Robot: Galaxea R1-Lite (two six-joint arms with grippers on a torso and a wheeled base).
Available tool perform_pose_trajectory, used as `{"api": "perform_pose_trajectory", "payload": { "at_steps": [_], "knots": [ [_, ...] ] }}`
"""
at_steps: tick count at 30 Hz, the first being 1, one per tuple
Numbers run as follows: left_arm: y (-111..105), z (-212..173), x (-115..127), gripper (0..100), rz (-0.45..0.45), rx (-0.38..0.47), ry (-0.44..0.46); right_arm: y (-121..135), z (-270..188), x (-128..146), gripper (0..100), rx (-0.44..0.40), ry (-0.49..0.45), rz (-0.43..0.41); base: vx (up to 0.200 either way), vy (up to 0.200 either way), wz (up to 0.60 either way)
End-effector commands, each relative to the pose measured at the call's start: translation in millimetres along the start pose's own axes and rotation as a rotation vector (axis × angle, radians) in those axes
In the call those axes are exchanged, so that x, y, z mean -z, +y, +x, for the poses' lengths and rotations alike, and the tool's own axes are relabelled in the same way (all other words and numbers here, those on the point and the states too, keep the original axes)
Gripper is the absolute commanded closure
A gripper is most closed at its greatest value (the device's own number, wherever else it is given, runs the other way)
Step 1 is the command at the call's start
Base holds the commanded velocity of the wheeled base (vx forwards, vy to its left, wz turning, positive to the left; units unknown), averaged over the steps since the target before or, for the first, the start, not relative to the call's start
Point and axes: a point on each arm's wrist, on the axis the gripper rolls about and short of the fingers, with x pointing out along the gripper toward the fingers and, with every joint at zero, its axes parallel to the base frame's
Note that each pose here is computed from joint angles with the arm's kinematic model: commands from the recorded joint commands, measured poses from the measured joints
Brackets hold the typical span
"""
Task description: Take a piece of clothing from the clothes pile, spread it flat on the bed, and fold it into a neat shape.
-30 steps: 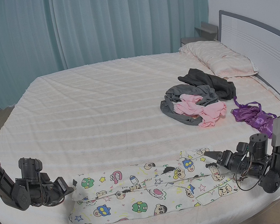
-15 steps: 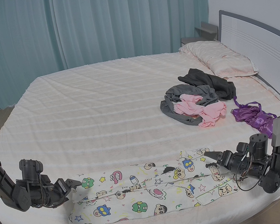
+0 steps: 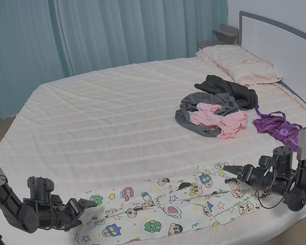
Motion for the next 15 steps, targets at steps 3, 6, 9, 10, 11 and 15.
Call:
{"api": "perform_pose_trajectory", "payload": {
  "at_steps": [3,6,9,10,11,15],
  "knots": [
    [4.0,1.7,4.1,0,-0.005,-0.017,0.018,0.2,0.2,-0.1,0,-0.004,-0.002,-0.001,0.0,0.0,0.0],
    [4.0,1.7,4.1,0,-0.005,-0.017,0.018,0.2,0.2,-0.1,0,-0.004,-0.002,-0.001,0.0,0.0,0.0],
    [4.5,1.5,4.1,0,-0.008,-0.019,0.018,0.2,0.2,-0.1,0,-0.004,-0.002,-0.001,0.0,0.0,0.0],
    [4.7,1.8,4.2,0,-0.007,-0.02,0.019,0.2,0.2,-0.1,0,-0.003,-0.003,-0.001,0.0,0.0,0.0],
    [4.9,2.1,4.3,0,-0.008,-0.021,0.02,0.2,0.2,-0.1,0,-0.003,-0.003,-0.001,0.0,0.0,0.0],
    [3.5,2.9,2.4,0,-0.01,-0.016,0.015,0.2,0.2,-0.1,0,-0.003,-0.003,-0.001,0.0,0.0,0.0]
  ]
}}
